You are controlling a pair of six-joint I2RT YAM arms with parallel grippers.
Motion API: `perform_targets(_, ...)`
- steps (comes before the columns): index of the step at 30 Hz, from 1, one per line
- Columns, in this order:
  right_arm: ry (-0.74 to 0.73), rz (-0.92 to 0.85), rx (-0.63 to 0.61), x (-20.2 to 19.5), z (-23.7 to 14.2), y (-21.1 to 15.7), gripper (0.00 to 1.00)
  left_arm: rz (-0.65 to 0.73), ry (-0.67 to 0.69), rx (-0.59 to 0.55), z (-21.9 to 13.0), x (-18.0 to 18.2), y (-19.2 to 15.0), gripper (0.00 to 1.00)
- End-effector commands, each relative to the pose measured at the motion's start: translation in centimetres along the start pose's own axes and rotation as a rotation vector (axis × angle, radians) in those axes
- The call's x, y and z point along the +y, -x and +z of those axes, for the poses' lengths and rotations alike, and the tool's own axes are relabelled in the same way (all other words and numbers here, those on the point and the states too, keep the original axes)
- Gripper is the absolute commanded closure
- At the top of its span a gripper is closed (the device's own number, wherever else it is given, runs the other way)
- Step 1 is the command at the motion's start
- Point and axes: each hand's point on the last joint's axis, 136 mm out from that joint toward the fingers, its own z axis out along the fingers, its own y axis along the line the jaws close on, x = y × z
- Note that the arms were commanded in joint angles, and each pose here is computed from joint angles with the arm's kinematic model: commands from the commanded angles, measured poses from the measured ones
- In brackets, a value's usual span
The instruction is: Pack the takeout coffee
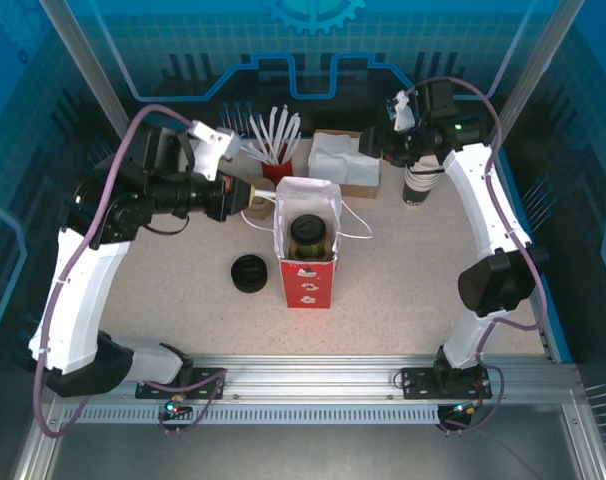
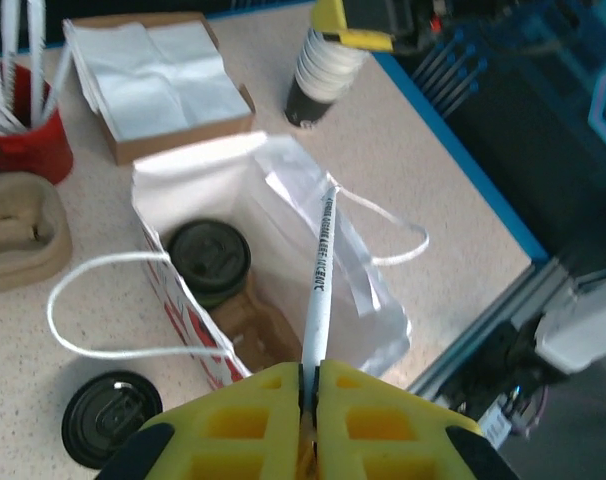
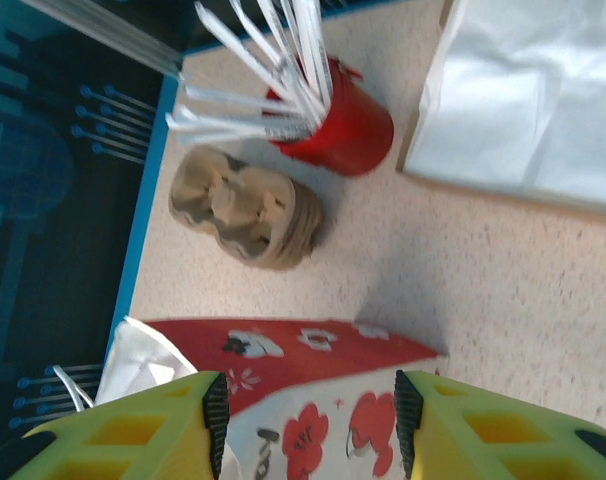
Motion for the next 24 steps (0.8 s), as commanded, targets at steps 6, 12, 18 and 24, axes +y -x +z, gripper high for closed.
perform_targets(6,0.007,-0.029,-0.035,1.0,-3.6,-4.9,0.49,0.117,0.064,0.203,1.3,1.3,-5.5,0.91)
perform_targets(12,-0.009,-0.034,-0.044,0.1,-4.7,-8.0,0.49,0.144,0.058,0.291,3.0,1.6,-6.8,0.91)
perform_targets(18,-0.017,-0.048,-0.039,-0.3,-5.2,-9.5,0.49,0.210,0.008,0.419,5.9,0.2,-8.6,0.87)
perform_targets(24,-0.010,-0.059,-0.031,-0.3,-5.4,-10.3,0.49,0.241,-0.001,0.482,8.9,0.0,-9.4,0.86)
